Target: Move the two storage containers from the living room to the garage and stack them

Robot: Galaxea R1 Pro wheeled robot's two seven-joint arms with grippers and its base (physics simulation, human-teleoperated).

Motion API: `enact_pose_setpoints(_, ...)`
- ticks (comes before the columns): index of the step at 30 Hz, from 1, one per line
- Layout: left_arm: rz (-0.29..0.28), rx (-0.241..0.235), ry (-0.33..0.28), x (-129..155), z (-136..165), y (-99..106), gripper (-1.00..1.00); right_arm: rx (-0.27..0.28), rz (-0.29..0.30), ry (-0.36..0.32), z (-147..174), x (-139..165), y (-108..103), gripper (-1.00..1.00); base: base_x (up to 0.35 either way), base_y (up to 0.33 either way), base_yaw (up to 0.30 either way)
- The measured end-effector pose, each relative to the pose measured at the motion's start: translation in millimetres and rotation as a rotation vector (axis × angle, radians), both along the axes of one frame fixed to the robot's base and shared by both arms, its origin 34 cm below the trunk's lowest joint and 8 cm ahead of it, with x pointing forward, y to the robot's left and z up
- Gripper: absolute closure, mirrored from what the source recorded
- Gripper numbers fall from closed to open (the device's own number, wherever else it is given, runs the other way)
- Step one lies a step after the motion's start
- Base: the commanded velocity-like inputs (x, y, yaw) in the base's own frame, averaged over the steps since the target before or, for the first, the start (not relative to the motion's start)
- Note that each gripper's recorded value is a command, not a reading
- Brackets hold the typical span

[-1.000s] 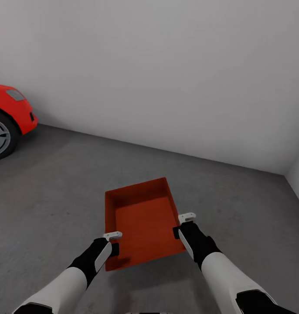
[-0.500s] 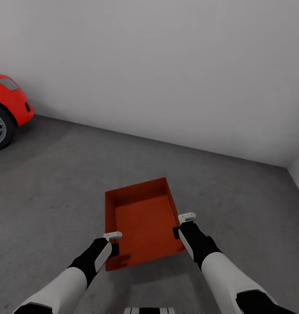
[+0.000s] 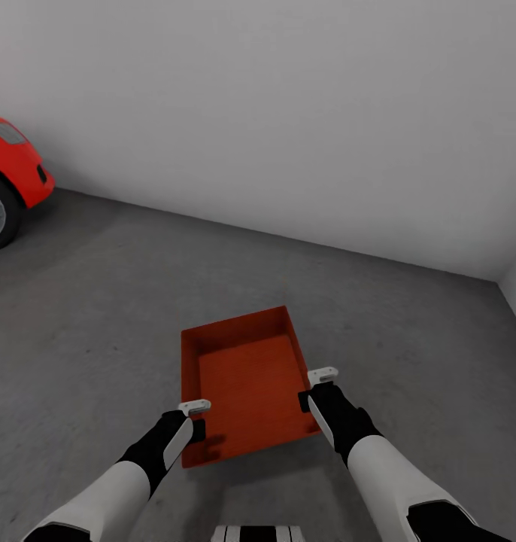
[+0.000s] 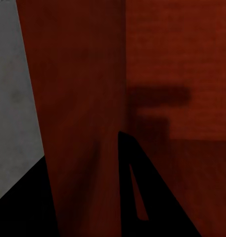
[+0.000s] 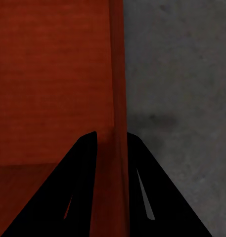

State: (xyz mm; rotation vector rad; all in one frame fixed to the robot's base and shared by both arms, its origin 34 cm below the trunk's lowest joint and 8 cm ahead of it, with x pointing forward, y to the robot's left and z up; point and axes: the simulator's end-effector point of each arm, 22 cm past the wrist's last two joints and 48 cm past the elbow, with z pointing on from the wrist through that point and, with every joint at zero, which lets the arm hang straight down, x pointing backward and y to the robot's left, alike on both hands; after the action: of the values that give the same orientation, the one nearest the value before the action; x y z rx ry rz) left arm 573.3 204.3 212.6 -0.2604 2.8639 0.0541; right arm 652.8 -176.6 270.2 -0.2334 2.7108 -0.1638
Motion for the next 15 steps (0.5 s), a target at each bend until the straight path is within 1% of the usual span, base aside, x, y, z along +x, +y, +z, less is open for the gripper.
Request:
enact_pose_setpoints(10, 0.002, -0.001, 0.039, -12, -19, 0, 1.00, -0.001, 0.000, 0.040, -22, -10, 0, 1.00, 0.000, 0.000, 0.000)
enact_pose_setpoints(15, 0.001, 0.000, 0.037, -11, -19, 0, 1.00, 0.000, 0.000, 0.037, -22, -9, 0, 1.00, 0.000, 0.000, 0.000)
